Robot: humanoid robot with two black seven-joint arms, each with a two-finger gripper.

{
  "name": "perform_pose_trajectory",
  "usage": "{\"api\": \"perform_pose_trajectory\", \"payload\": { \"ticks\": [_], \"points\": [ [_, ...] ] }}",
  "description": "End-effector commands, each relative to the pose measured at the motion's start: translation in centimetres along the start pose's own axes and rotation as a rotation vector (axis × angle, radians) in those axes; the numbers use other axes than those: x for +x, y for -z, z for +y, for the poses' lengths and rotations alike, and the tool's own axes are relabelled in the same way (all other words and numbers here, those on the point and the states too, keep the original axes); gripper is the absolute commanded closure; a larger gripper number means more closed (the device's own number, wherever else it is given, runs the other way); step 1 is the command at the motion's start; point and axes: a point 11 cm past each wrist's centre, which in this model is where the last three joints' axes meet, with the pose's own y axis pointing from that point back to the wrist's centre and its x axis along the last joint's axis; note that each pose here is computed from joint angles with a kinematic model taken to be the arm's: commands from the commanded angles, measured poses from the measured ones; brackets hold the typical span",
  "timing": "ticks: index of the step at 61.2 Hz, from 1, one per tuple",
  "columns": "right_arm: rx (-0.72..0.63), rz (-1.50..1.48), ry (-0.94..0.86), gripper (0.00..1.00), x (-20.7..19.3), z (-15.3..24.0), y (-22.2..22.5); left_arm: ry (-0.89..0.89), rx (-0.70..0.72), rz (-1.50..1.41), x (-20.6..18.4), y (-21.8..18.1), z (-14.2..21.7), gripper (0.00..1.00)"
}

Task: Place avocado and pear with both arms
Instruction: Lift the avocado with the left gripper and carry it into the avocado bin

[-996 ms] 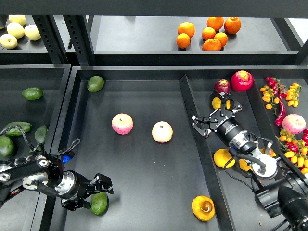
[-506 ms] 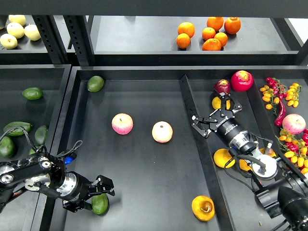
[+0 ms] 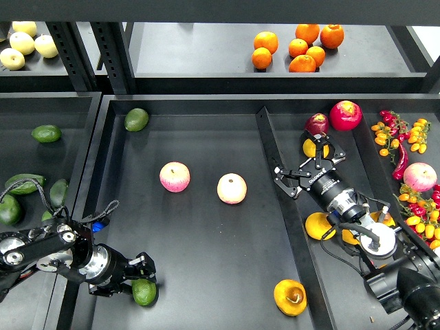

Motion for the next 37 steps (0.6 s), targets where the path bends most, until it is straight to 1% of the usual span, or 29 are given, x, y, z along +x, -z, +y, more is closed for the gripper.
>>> {"api": "perform_pose_trajectory", "payload": {
  "ticks": [1,8,18,37],
  "points": [
    [0.001,-0.001,0.001,0.01,0.0,0.0,0.0,-0.017,0.000,-0.010,0.4,-0.1,0.2,0.56],
    [0.000,0.000,0.002,0.01,-0.1,0.0,0.0,-0.026,-0.009,-0.004,0.7,-0.3,0.4,0.57],
    [0.000,0.000,0.002,0.01,-0.1,0.0,0.0,-0.077,-0.033,0.024,2.8,-0.4,2.1,0.57],
    [0.000,0.001,0.005,0.01,-0.2,-0.1,0.0,-0.164,-0.027,0.078,6.4,1.7,5.7,0.58]
  ]
}}
